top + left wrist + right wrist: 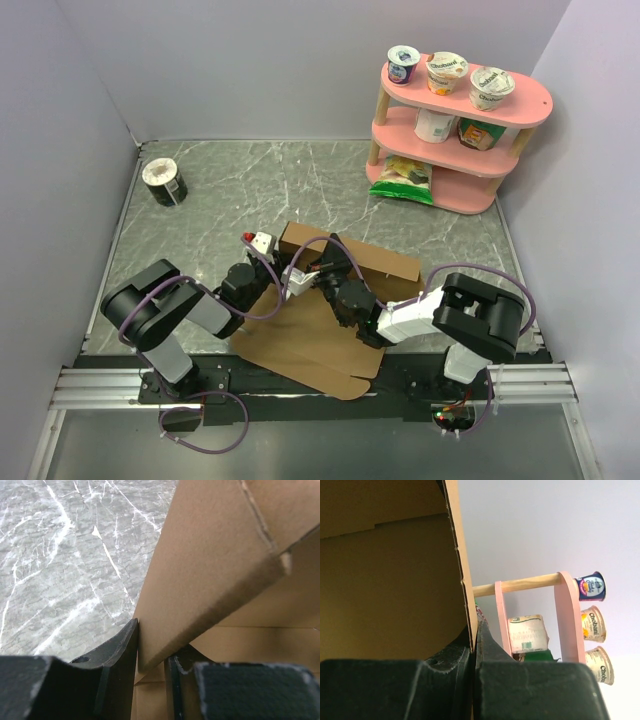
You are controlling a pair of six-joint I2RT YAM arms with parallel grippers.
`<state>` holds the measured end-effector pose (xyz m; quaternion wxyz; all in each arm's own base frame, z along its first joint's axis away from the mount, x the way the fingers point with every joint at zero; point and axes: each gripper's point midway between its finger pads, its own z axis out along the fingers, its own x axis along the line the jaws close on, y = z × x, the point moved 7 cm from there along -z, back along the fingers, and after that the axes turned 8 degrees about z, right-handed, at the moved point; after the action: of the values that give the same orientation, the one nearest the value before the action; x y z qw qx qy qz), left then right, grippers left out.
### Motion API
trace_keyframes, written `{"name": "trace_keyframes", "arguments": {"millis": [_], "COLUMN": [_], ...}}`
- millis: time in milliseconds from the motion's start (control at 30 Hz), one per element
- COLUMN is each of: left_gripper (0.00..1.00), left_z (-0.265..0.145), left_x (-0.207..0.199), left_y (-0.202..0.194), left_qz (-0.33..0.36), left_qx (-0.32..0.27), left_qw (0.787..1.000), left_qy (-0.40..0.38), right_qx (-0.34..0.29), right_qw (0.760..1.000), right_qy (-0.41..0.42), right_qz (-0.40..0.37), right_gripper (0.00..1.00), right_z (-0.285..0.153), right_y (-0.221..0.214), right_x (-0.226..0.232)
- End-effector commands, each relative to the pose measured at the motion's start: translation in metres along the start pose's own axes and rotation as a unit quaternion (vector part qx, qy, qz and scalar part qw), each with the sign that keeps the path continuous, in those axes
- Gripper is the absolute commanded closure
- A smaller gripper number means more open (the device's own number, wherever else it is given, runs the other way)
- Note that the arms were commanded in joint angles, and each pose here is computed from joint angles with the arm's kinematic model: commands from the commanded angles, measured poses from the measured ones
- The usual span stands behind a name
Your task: Fold the paper box
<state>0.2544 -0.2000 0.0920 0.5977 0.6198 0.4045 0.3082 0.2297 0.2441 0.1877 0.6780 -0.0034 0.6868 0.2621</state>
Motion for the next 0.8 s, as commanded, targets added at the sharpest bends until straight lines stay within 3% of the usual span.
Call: {"name": "trace_keyframes", "arguments": {"millis": [0, 467, 767], "left_gripper": [0.88, 0.99, 0.99], "left_z": [0.015, 0.009, 0.008], "left_x": [0.000, 0.019, 0.031], "left_y": [0.074, 0.061, 0.055], "left_qz": [-0.057, -0.072, -0.087], "left_qx": [-0.170, -0.133, -0.113], "left_qw": [0.983, 0.982, 0.974], "left_qy": [0.028, 0.114, 0.178], "right_qx": [-0.020, -0.005, 0.006], "right_qw": [0.999, 0.998, 0.997], "right_qy": [0.024, 0.021, 0.027], "right_qz": [0.040, 0.060, 0.065], "right_gripper": [1.00, 1.00, 1.00], "right_z": [-0.003, -0.008, -0.011], "right_y": [0.007, 0.002, -0.002], "right_x": [0.008, 0.004, 0.004]}}
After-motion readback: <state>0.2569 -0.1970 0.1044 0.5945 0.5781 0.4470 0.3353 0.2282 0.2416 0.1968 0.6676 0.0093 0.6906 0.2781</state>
